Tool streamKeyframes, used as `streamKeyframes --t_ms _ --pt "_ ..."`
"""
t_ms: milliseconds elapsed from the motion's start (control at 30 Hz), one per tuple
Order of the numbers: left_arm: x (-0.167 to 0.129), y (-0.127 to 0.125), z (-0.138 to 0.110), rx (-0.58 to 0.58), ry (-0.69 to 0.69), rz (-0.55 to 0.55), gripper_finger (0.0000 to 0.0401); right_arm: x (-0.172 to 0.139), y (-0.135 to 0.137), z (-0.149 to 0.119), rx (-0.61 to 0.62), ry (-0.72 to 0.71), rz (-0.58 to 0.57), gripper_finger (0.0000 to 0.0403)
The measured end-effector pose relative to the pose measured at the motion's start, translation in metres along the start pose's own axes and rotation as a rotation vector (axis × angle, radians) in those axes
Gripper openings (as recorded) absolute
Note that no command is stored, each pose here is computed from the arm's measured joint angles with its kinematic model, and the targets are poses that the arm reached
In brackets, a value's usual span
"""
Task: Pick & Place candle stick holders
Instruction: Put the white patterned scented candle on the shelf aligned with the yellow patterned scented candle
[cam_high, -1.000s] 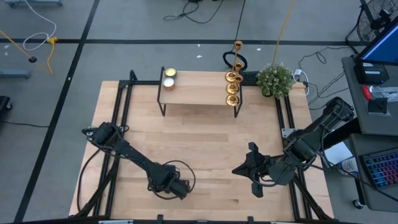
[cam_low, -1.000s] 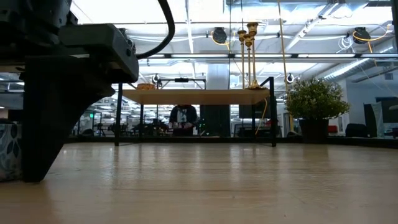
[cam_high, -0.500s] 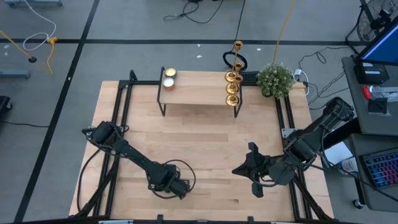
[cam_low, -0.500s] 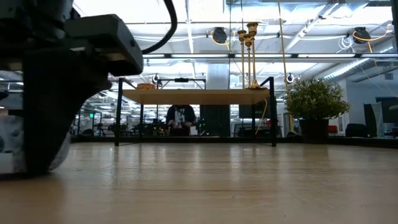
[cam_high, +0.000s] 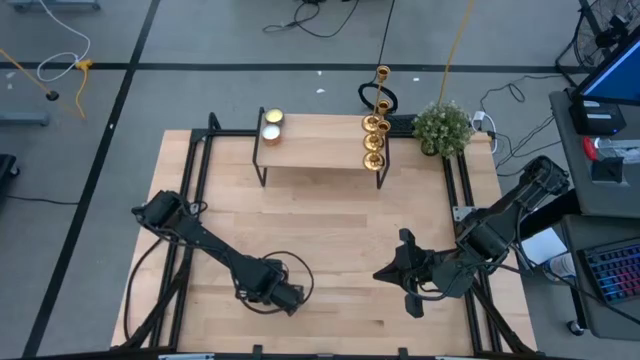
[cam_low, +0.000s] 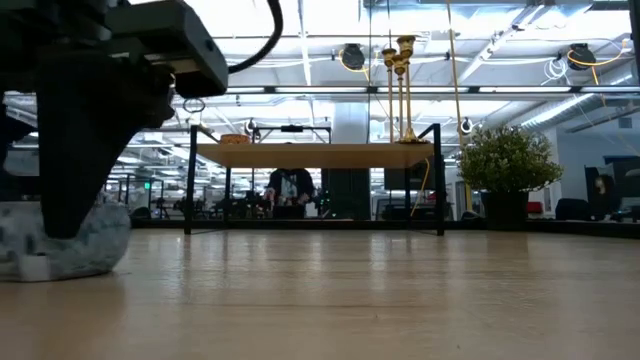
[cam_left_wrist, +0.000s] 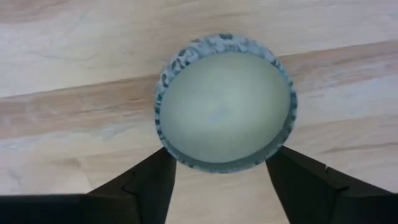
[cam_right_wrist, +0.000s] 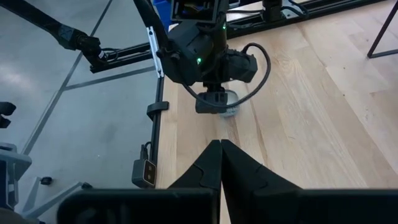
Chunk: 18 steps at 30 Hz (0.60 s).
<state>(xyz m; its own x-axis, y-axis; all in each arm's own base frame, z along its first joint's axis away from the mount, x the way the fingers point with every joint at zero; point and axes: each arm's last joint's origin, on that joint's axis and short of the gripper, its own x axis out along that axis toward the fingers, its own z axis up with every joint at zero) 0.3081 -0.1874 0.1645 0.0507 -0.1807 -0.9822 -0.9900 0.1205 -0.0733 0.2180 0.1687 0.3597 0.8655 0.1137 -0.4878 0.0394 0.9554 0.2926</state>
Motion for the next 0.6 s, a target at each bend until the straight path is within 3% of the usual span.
streamKeyframes --t_ms 167,367,600 --pt "-0.0002 -0.0046 0.0043 0.026 0.008 -0.024 0.0228 0.0000 0.0001 0.0002 0.001 -0.002 0.000 0.0000" --pt "-0.0005 -0.0061 0.0050 0.032 0.035 -0.026 0.0229 0.0000 0.0001 0.0002 0.002 -0.002 0.001 0.0000" --pt "-0.0006 -0.0089 0.0026 0.038 0.037 -0.063 0.0298 0.0000 0.0001 0.0001 0.004 -0.001 0.001 0.0000"
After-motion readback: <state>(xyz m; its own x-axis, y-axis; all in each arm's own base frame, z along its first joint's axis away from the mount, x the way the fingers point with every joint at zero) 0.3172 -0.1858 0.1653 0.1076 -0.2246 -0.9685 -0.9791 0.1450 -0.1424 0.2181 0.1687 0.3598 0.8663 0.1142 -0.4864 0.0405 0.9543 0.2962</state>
